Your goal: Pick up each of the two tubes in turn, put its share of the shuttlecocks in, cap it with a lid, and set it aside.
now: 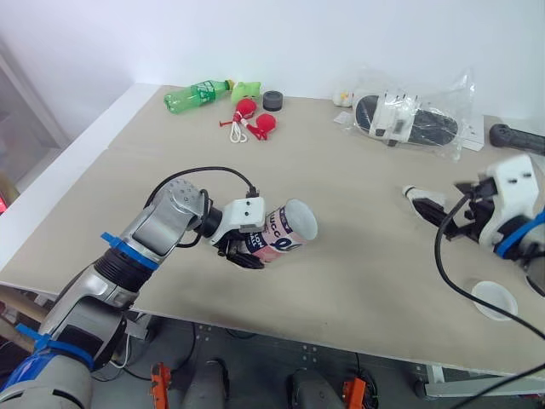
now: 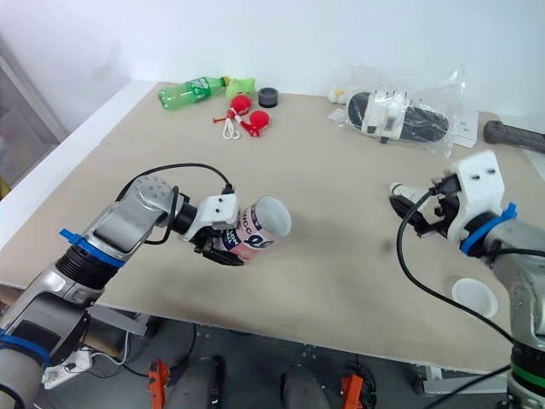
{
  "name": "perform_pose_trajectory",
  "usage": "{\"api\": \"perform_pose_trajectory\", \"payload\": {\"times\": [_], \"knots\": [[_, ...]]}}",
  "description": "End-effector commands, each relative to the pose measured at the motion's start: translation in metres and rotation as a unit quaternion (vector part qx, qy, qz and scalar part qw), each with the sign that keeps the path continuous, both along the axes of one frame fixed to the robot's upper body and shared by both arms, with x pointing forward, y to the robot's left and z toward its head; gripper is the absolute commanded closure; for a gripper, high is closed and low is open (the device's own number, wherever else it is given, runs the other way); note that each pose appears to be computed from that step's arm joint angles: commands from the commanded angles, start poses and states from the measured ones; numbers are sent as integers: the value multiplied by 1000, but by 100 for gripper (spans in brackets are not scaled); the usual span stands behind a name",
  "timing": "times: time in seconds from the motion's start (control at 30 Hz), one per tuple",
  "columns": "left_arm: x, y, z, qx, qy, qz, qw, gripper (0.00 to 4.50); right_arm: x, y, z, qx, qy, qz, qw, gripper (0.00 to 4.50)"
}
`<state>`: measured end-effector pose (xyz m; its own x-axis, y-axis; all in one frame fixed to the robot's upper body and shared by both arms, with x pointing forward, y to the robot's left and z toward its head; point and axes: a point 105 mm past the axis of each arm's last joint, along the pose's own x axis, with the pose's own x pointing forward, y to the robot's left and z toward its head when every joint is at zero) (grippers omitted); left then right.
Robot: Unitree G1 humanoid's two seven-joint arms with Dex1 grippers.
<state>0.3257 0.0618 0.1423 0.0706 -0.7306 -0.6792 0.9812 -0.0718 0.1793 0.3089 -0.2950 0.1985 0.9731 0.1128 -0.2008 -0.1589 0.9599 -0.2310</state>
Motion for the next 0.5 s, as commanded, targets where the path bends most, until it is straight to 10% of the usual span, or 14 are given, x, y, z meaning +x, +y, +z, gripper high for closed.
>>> {"api": "perform_pose_trajectory", "payload": {"times": [0.03, 0.5], "knots": [[0, 0, -3, 6, -2, -3, 1000, 154, 7, -9, -4, -6, -17, -48, 999, 4], [0, 1, -3, 13, -5, -5, 1000, 154, 71, 12, -48, 48, -22, -108, 993, 4]]}}
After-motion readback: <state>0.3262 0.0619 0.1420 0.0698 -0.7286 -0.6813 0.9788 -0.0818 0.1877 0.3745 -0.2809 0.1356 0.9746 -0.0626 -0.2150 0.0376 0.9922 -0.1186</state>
